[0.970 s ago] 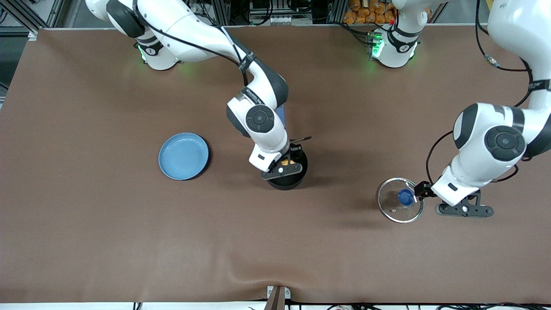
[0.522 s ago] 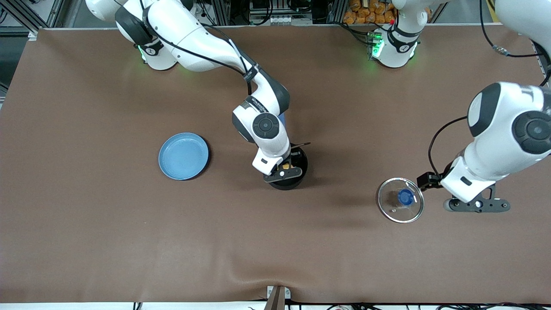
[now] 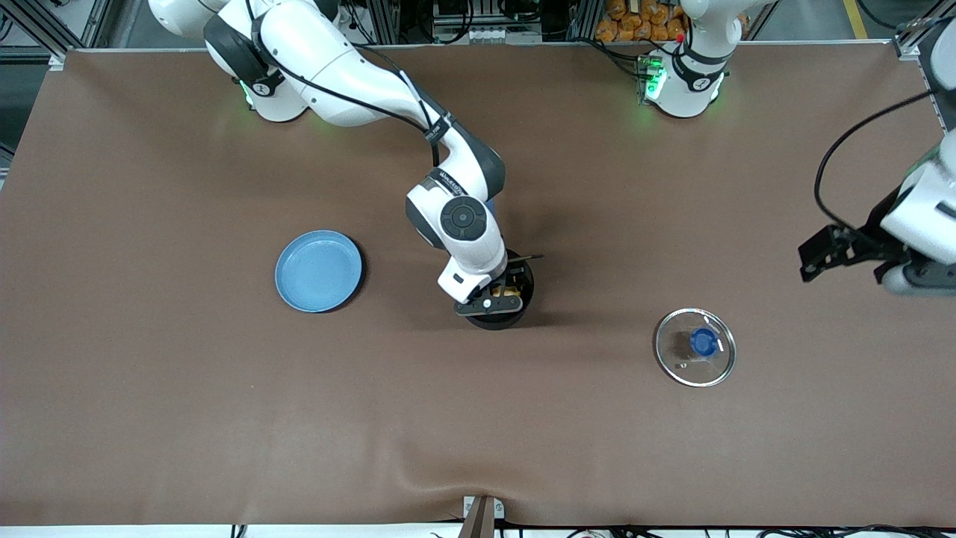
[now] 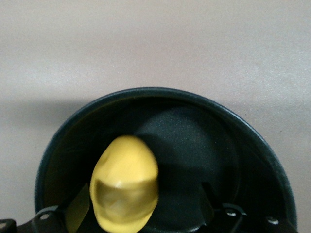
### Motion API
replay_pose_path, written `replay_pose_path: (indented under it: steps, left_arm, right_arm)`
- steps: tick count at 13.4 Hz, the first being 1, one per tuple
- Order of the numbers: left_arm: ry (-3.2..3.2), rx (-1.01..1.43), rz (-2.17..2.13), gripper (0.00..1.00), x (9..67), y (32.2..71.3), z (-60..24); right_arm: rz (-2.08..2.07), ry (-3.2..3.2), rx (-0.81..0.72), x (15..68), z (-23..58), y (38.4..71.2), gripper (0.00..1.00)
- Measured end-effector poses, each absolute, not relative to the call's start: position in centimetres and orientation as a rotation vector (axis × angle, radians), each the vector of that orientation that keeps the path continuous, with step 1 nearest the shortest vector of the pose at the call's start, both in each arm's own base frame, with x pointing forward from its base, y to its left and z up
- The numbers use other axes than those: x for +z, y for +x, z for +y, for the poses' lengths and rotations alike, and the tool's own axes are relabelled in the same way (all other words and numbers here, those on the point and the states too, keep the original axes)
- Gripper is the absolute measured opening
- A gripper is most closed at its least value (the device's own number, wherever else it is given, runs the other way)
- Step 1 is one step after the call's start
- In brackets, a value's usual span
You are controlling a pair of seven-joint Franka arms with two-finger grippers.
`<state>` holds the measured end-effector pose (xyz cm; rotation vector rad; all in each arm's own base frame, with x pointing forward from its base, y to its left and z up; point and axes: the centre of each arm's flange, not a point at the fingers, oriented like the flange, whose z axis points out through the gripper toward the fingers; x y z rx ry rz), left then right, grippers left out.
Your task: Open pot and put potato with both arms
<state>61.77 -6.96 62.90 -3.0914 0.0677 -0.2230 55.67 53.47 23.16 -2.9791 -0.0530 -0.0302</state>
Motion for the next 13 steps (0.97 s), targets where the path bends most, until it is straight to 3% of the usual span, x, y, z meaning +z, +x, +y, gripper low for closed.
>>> replay_pose_path:
  steps: [3, 8, 13]
  left_arm:
    - [-3.090, -0.110, 0.057, 1.00, 64.1, 59.3, -8.2]
    - [-3.112, 0.039, -0.011, 1.00, 65.6, 54.9, -7.5]
    - [-3.117, 0.057, -0.078, 1.00, 66.1, 52.5, -5.3]
  right_arm:
    - [-0.037, -3.002, 0.006, 25.1, 53.4, 56.2, 1.00]
    - [0.064, -2.958, 0.003, 35.0, 50.4, 59.7, 1.00]
    - [0.329, -2.992, 0.094, 42.6, 36.3, 66.0, 1.00]
